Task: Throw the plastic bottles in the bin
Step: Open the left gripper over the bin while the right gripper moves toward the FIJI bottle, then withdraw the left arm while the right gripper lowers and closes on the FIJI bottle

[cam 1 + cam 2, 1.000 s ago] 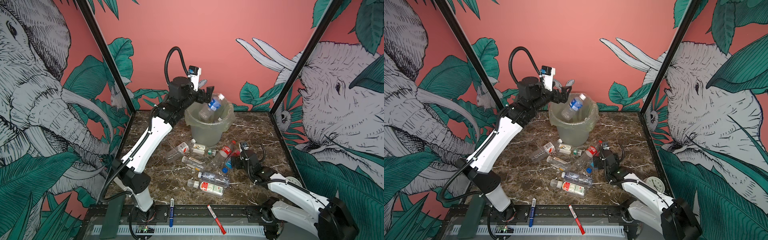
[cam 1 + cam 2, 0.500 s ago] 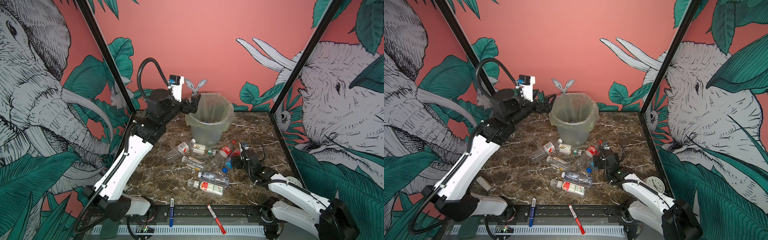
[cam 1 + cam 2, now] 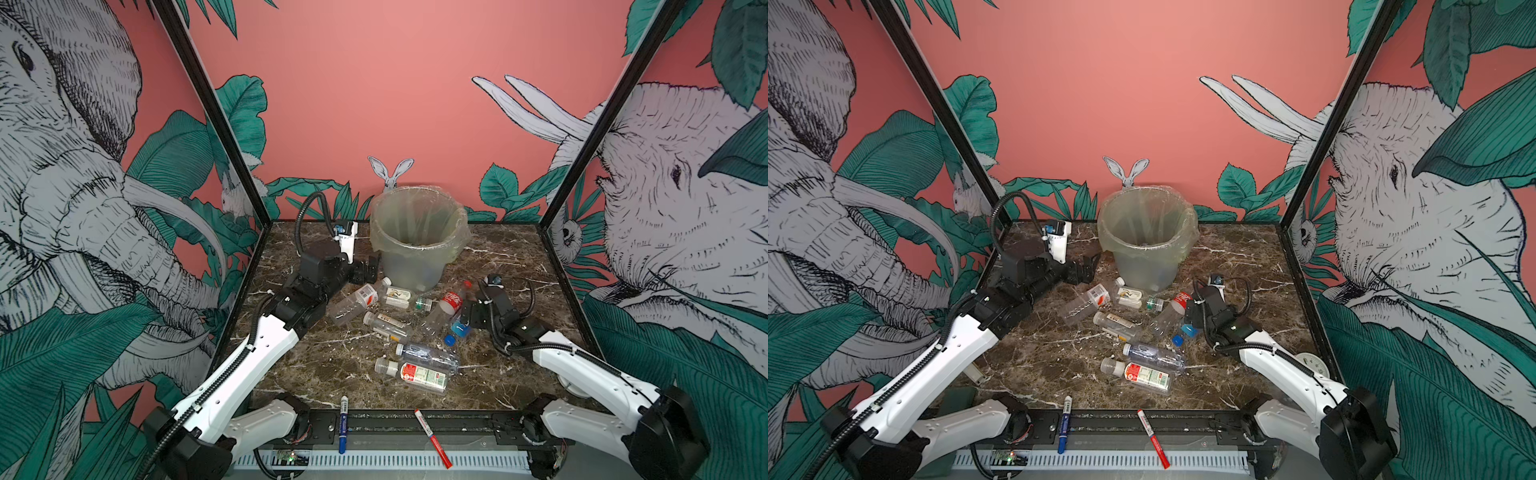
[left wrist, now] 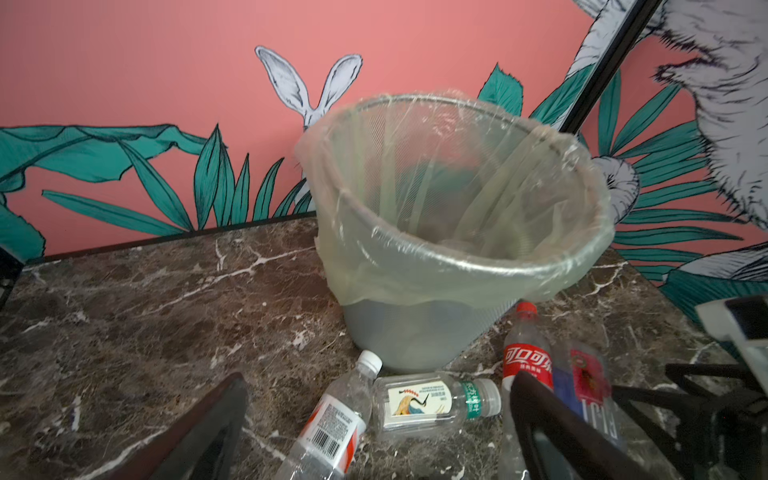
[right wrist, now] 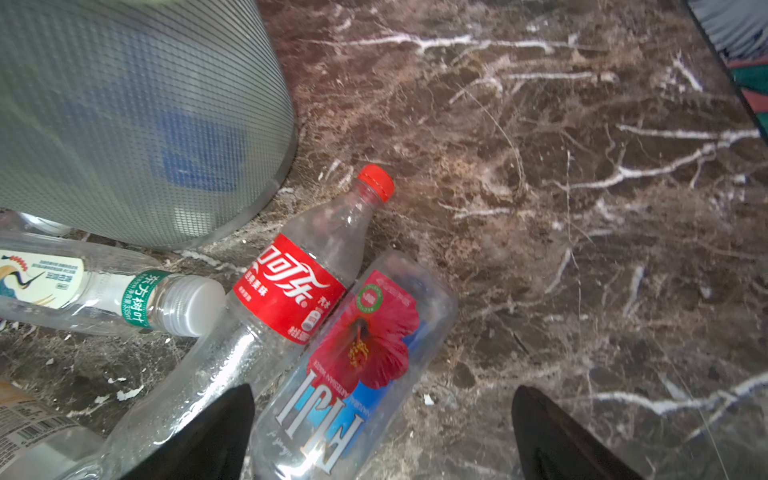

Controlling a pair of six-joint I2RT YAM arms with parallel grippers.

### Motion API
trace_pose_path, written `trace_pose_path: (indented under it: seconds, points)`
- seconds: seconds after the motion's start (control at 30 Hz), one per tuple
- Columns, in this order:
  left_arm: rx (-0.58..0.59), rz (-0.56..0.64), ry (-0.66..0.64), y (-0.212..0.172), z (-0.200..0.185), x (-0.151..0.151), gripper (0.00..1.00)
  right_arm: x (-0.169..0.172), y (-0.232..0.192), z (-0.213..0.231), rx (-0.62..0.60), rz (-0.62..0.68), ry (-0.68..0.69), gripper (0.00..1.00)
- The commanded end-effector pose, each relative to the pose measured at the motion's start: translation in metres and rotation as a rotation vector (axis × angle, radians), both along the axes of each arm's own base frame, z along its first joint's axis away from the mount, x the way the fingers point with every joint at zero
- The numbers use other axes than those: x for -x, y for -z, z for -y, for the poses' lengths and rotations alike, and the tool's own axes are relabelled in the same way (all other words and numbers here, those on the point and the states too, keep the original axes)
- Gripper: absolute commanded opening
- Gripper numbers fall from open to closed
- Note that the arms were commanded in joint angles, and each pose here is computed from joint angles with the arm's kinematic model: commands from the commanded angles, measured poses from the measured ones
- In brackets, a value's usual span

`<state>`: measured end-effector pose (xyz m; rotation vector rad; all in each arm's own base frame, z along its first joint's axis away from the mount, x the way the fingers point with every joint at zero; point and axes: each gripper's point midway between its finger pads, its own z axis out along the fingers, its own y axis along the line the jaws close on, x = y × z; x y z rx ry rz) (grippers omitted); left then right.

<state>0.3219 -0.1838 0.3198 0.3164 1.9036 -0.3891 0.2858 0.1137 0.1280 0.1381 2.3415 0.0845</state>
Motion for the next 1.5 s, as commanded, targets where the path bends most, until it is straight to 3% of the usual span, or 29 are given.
trace_pose_path:
  seconds: [0.0, 0.27, 0.63, 1.03, 1.47]
  points:
    - [0.015, 0.006, -0.027, 0.014, -0.005, 0.000, 1.00, 0.016, 0.011, 0.010, -0.016, -0.078, 0.097, 0.99]
    - [0.028, -0.113, 0.019, 0.106, 0.008, 0.003, 1.00, 0.021, 0.027, -0.005, -0.039, -0.146, 0.102, 0.99]
    - [0.045, -0.169, 0.108, 0.164, 0.027, 0.012, 1.00, 0.008, 0.040, -0.024, -0.050, -0.197, 0.098, 0.99]
    - [0.092, -0.177, 0.179, 0.178, 0.045, 0.020, 0.99, 0.004, 0.051, -0.026, -0.019, -0.238, 0.118, 0.99]
    - [0.084, -0.190, 0.227, 0.182, 0.059, 0.023, 0.98, 0.030, 0.052, 0.001, 0.078, -0.291, 0.105, 0.94]
